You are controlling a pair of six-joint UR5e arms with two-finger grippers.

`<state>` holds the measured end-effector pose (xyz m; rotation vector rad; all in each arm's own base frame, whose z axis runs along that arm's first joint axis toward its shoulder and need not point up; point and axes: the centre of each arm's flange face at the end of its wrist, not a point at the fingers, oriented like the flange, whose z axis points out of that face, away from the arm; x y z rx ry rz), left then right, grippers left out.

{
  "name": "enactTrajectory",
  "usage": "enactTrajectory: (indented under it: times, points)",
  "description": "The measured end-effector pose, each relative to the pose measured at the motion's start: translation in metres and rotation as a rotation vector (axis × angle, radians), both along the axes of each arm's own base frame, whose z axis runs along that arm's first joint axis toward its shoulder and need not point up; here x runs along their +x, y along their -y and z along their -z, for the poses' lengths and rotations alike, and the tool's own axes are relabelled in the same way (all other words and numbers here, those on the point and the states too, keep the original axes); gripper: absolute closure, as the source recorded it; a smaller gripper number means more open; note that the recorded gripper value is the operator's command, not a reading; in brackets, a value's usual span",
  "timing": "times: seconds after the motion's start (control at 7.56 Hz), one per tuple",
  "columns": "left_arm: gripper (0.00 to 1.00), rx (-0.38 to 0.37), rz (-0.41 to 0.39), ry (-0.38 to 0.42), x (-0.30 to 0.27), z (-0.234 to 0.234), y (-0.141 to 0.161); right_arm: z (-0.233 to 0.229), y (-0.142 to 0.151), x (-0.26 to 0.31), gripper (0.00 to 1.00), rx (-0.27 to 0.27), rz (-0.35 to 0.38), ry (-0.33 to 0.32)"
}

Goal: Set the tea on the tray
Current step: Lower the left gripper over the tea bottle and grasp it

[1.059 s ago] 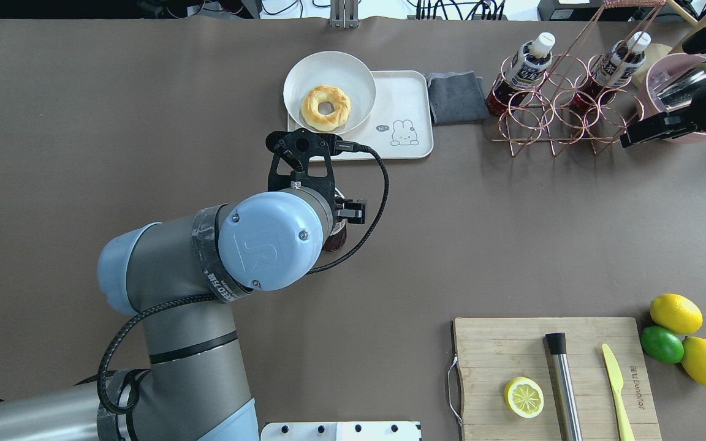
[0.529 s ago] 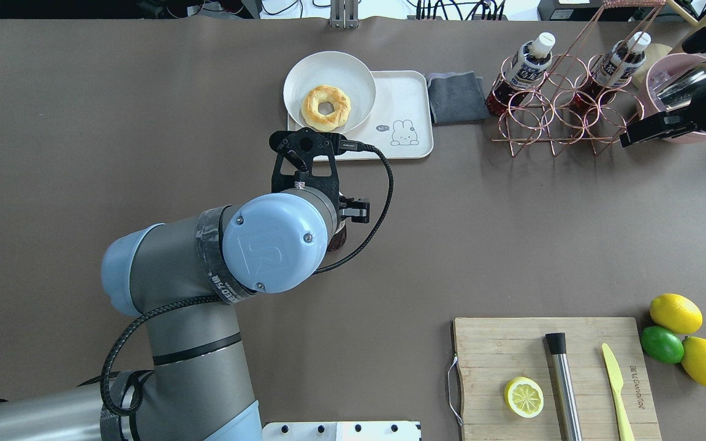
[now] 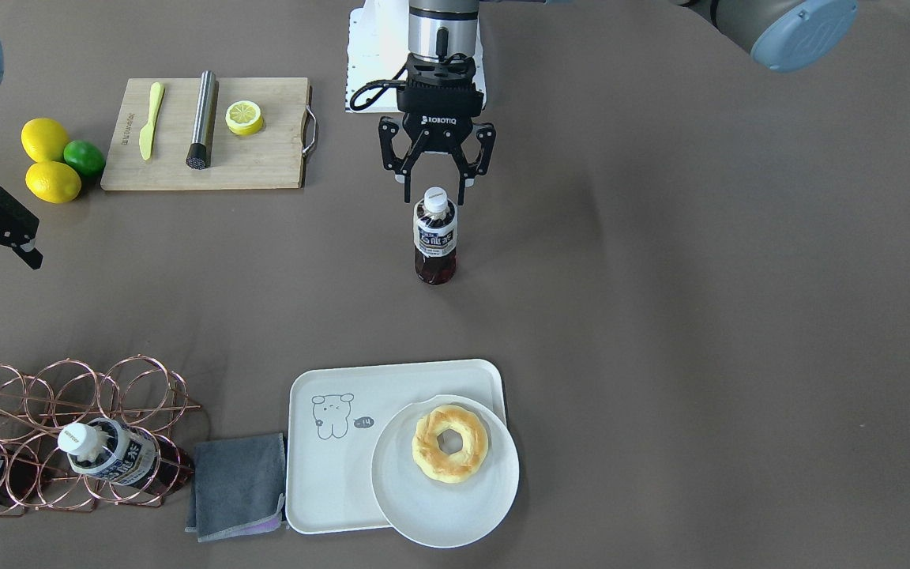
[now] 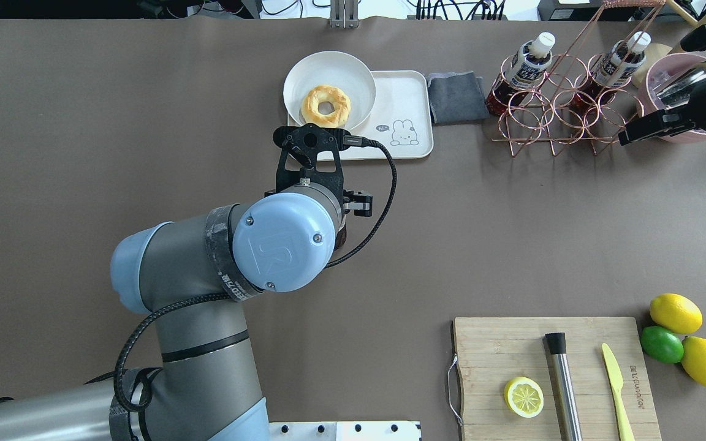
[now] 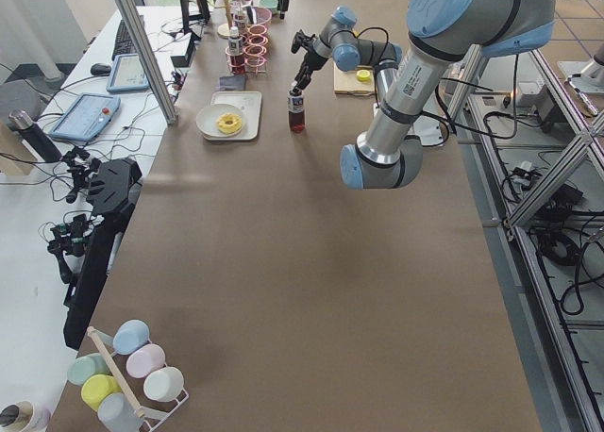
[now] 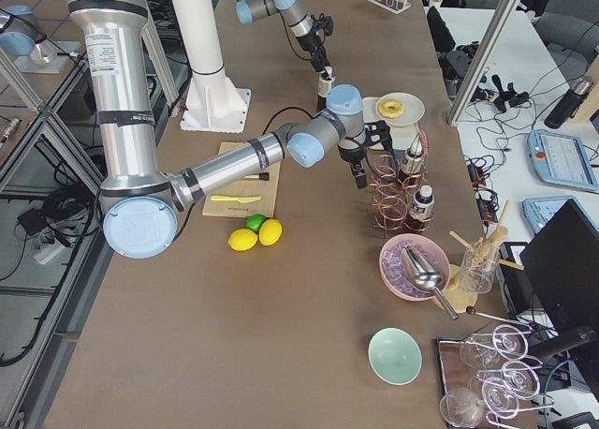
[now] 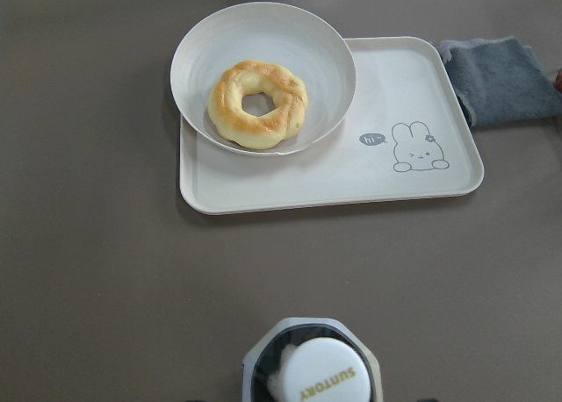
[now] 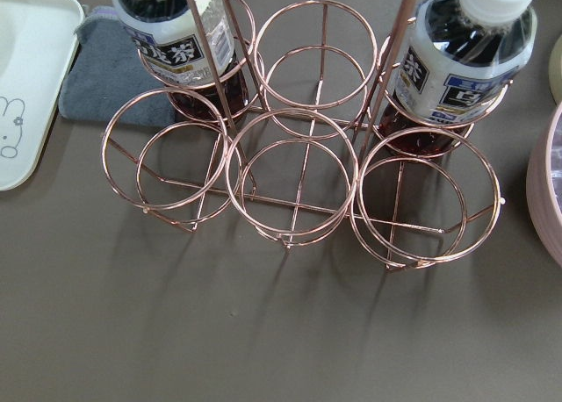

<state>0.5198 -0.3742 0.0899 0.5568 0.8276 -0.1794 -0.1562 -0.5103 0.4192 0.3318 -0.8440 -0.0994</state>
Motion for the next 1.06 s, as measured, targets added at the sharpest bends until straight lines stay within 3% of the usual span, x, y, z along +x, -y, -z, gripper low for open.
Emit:
enactTrajectory:
  times: [0.13,0.26,0.4,0.53,1.06]
  points:
    - [0.37,0.001,0.002,0.001,0.000,0.000,0.001,0.001,0.000,0.000,0.00,0.001,-0.001,0.000]
    - [0.51,0.002,0.003,0.001,0.000,0.000,0.001,0.001,0.001,0.000,0.00,0.003,-0.001,0.000]
    - [0.79,0.002,0.003,0.000,0.000,0.001,0.001,0.002,0.001,0.000,0.00,0.003,-0.001,0.001]
    - [1.00,0.003,0.003,-0.001,0.000,0.002,0.001,0.002,0.001,0.000,0.00,0.004,-0.001,0.001]
    - [1.00,0.012,0.006,-0.039,-0.008,0.024,0.003,0.004,0.001,0.000,0.00,0.007,0.000,0.003]
